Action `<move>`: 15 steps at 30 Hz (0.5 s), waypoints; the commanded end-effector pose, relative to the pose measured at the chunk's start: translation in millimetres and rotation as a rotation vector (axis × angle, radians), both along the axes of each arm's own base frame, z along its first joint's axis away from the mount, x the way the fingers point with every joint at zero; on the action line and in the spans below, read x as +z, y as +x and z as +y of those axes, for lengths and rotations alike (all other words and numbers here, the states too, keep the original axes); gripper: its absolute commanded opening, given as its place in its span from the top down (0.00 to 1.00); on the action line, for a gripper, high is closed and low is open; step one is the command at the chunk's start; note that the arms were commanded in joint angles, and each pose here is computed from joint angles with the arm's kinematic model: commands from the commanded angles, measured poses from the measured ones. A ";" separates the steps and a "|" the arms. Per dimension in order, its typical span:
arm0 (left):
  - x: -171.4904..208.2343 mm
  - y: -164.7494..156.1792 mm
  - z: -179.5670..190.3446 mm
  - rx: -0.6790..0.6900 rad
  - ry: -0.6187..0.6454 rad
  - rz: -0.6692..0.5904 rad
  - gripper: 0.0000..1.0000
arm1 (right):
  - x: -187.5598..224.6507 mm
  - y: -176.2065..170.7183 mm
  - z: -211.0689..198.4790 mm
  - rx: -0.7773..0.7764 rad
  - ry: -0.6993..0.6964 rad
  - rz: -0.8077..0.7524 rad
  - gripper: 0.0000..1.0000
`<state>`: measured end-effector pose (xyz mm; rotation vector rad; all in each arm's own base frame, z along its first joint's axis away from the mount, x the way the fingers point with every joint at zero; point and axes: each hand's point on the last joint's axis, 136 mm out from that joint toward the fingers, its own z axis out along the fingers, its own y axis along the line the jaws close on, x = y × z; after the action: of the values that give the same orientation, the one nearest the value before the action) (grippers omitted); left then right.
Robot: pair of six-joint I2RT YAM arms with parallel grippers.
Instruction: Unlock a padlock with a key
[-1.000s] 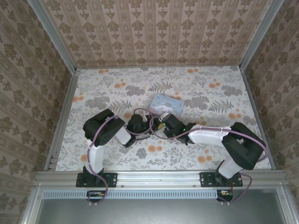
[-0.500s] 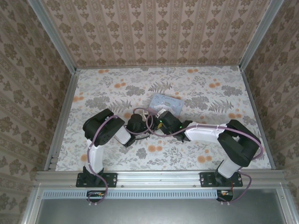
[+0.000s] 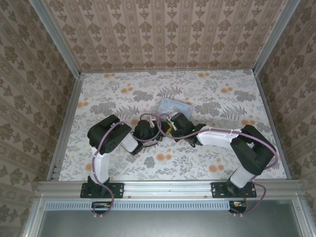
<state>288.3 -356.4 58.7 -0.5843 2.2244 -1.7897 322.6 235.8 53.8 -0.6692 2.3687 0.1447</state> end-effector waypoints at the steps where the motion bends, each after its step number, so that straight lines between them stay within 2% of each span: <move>1: 2.1 -10.0 -8.3 -0.058 -0.022 -0.001 1.00 | 20.1 -10.3 30.5 0.036 0.348 0.143 1.00; 4: 2.5 -9.4 -8.0 -0.057 -0.022 -0.002 1.00 | 25.3 -14.3 36.6 0.036 0.488 0.220 1.00; 8: 1.0 -9.2 -6.6 -0.052 -0.019 0.001 1.00 | 25.3 -13.9 29.8 -0.008 0.572 0.240 1.00; 10: 0.9 -9.0 -5.7 -0.050 -0.018 0.001 1.00 | 28.9 -13.3 22.9 -0.034 0.605 0.232 0.76; 15: 3.4 -7.5 -6.1 -0.049 -0.023 -0.003 1.00 | 46.2 -19.7 11.4 -0.061 0.642 0.203 0.59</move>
<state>287.5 -357.2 59.9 -0.5802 2.2236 -1.7991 304.3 240.5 71.7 -0.3072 2.4077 0.8215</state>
